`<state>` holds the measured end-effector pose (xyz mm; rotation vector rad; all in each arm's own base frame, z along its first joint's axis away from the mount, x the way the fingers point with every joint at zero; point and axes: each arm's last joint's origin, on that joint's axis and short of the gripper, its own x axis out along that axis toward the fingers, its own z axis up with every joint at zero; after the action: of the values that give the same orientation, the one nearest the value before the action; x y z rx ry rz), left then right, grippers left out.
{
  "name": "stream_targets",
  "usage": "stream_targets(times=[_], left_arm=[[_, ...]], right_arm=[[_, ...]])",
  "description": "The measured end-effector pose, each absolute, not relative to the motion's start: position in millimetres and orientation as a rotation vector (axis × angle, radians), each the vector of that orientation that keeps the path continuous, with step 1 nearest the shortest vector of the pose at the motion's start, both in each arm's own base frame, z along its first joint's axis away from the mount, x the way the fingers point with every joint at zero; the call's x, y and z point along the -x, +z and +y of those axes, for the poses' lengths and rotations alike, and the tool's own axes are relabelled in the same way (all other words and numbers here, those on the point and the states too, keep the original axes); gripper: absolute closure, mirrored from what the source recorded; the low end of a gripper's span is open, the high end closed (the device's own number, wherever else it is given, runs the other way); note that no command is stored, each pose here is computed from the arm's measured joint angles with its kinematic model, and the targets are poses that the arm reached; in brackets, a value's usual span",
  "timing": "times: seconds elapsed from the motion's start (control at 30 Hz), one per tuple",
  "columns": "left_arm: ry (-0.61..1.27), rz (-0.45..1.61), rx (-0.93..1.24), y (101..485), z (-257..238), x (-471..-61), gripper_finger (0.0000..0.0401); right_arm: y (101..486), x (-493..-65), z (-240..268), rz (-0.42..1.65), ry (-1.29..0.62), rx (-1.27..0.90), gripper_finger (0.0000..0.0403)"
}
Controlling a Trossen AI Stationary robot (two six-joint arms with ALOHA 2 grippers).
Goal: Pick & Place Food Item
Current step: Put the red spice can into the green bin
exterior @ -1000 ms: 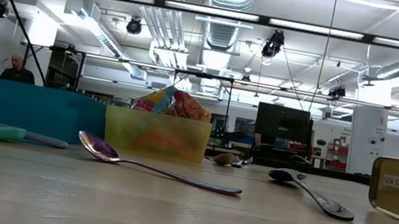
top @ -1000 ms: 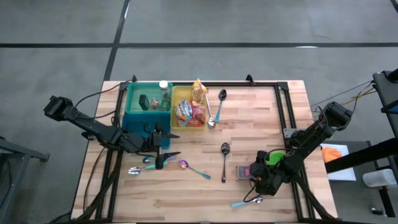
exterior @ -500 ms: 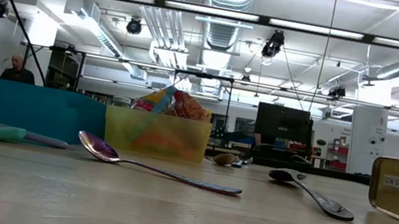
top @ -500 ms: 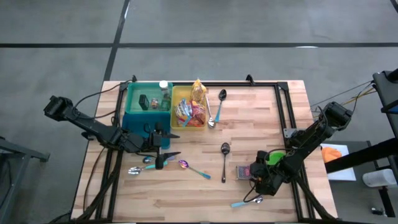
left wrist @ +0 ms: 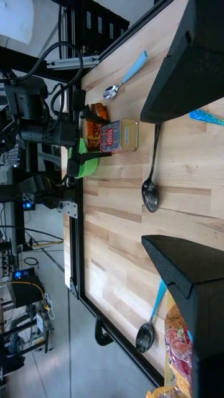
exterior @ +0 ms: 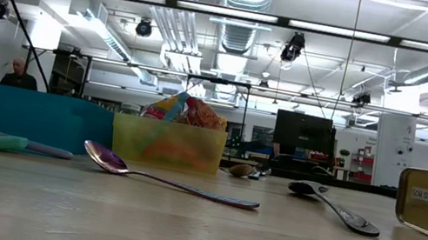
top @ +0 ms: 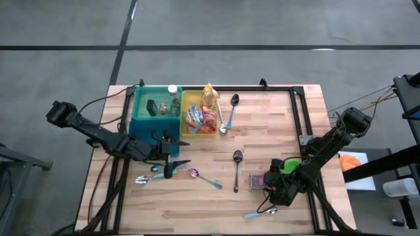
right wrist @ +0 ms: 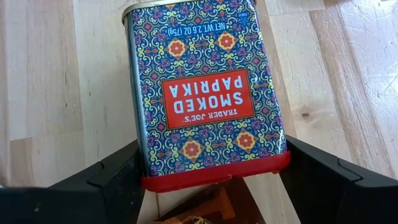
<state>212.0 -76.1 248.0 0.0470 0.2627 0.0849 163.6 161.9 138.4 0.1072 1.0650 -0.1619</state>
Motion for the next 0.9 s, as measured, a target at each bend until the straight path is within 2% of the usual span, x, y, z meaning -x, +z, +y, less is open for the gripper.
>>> stream_targets(times=[0.9], left_arm=[[0.085,0.263,-0.047,248,-76,-212,0.0091]], right_arm=[[152,-163,159,0.995,-0.154,-0.108,0.0097]])
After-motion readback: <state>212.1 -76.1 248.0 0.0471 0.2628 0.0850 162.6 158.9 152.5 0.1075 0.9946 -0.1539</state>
